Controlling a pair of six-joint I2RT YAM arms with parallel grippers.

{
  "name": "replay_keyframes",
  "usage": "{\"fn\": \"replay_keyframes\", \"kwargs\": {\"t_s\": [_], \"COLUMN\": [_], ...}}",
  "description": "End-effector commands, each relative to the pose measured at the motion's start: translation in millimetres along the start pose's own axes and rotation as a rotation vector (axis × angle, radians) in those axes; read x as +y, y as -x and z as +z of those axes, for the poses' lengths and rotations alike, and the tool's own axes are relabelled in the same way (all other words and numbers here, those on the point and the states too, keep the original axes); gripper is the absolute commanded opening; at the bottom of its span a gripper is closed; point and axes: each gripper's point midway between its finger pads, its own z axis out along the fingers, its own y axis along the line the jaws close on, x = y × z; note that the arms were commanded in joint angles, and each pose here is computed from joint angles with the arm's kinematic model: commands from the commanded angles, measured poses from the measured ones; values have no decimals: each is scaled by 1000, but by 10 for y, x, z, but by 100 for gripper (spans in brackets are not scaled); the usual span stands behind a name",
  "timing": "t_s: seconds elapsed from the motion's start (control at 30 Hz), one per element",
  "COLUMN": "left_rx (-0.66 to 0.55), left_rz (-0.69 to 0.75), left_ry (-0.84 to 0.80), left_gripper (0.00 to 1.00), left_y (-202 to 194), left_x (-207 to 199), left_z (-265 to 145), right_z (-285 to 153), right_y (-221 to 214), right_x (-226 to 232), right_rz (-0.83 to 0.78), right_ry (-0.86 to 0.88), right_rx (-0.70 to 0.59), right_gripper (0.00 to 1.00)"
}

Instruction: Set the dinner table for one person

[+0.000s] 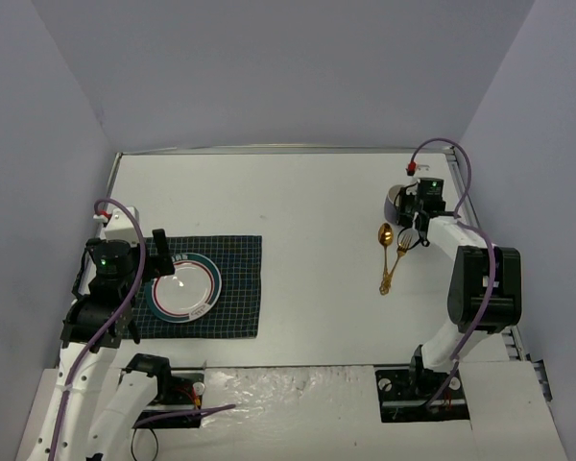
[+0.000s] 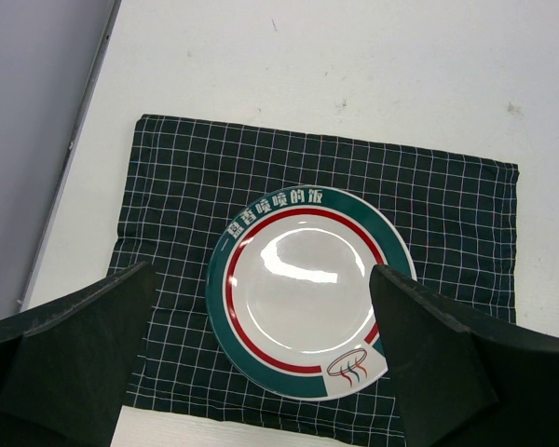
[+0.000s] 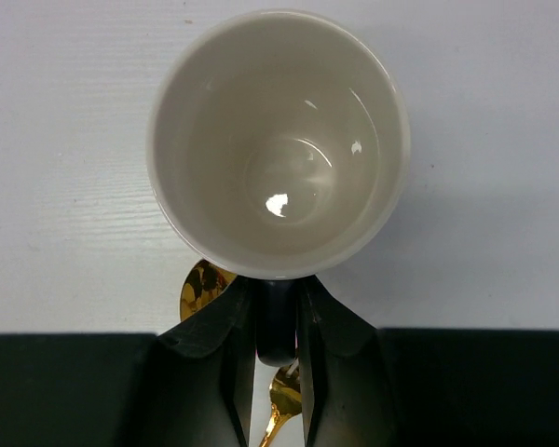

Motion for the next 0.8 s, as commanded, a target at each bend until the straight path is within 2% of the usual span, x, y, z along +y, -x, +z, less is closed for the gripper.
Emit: {"fn": "replay_keyframes", "kwargs": {"t_s": [0.0, 0.2, 0.33, 0.53, 0.77], "left_rx": [-34, -38, -41, -42, -41], "left_rz": [-9, -10, -12, -12, -13], "left_ry": [-1, 1, 0, 6, 14], "left_gripper": [97, 97, 97, 97, 97], "left_y": [111, 116, 120, 121, 119], "left_x": [-8, -4, -3, 10, 25], "left_z": [15, 8, 2, -1, -2], "right_z": [-367, -677, -833, -1151, -1399], "right_y": [786, 1115, 1210, 1093, 782], "right_x": [180, 765, 1166, 2265, 3326], "right_rz": [-95, -210, -224, -309, -360], "right_ry": [14, 121, 240, 474, 687], "right_rx": [-276, -413, -481, -511, -492], "right_gripper": [0, 0, 0, 0, 0]}}
